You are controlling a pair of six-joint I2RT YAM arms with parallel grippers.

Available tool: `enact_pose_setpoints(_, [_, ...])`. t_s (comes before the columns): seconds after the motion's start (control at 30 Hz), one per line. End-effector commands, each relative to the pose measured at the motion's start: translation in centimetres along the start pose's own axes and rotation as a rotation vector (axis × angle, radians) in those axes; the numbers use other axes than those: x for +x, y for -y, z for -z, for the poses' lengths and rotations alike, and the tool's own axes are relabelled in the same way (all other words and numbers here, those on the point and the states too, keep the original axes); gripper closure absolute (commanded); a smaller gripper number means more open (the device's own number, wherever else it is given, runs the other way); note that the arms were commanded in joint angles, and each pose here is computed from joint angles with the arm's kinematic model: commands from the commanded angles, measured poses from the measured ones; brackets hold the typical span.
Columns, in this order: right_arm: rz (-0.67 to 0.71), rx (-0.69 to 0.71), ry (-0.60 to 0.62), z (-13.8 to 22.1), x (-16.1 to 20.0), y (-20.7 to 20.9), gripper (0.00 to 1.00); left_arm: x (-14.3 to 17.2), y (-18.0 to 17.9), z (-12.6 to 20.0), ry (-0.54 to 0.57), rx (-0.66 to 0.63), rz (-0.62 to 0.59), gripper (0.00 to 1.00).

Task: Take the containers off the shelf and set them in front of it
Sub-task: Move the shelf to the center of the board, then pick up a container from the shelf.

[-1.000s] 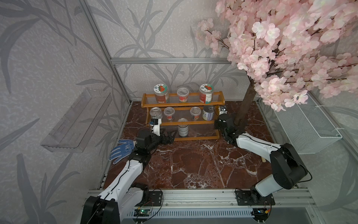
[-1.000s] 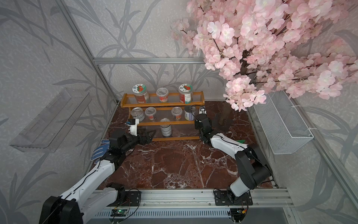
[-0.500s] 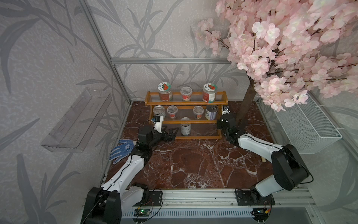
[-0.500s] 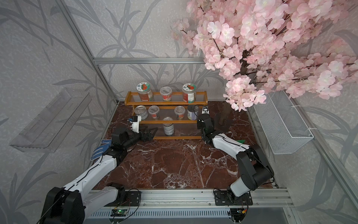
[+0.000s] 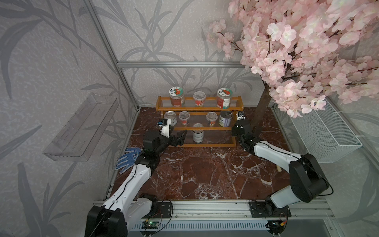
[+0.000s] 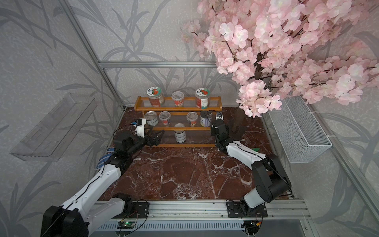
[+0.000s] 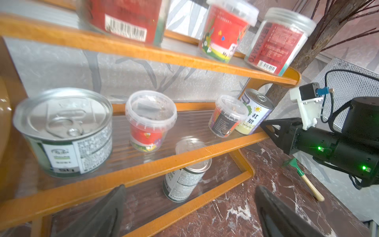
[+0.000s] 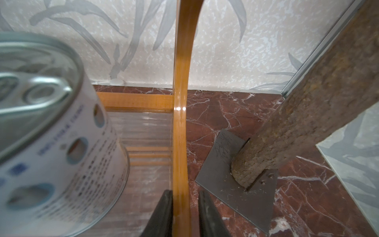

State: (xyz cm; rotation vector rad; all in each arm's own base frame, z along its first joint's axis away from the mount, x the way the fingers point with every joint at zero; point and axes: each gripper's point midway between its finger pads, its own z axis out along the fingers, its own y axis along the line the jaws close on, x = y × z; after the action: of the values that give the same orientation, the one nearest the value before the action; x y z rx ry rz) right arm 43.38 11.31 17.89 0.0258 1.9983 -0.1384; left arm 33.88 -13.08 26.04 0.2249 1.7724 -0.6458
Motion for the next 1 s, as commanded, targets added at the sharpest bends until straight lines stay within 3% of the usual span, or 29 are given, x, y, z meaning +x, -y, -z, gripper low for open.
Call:
enact_pose_setpoints(0.0, [-0.030, 0.084, 0.036, 1.3, -2.3, 2.7, 0.70, -2.8, 0.1, 0.7, 0.045, -0.044, -0.090, 0.00])
enact_pose_setpoints(0.33, [-0.033, -0.199, 0.014, 5.2, -3.1, -0.3, 0.35, -7.3, -0.3, 0.9, 0.080, -0.130, -0.181, 0.00])
enact_pose_setpoints(0.57, [0.048, -0.479, -0.058, 12.0, -1.4, -1.9, 0.24, -11.0, -0.3, 0.2, 0.057, -0.161, -0.299, 0.00])
enact_pose_setpoints(0.7, [0.070, -0.617, -0.040, 15.9, -3.3, -2.7, 0.17, -13.3, -0.8, -0.2, 0.060, -0.184, -0.347, 0.00])
enact_pose_setpoints(0.83, [0.083, -0.737, 0.002, 19.3, -6.5, -3.5, 0.00, -15.2, -1.6, -1.5, 0.034, -0.194, -0.370, 0.00])
enact_pose_setpoints(0.97, [0.085, -0.843, 0.032, 22.1, -9.1, -4.3, 0.01, -16.5, -1.9, -2.6, 0.010, -0.190, -0.391, 0.00])
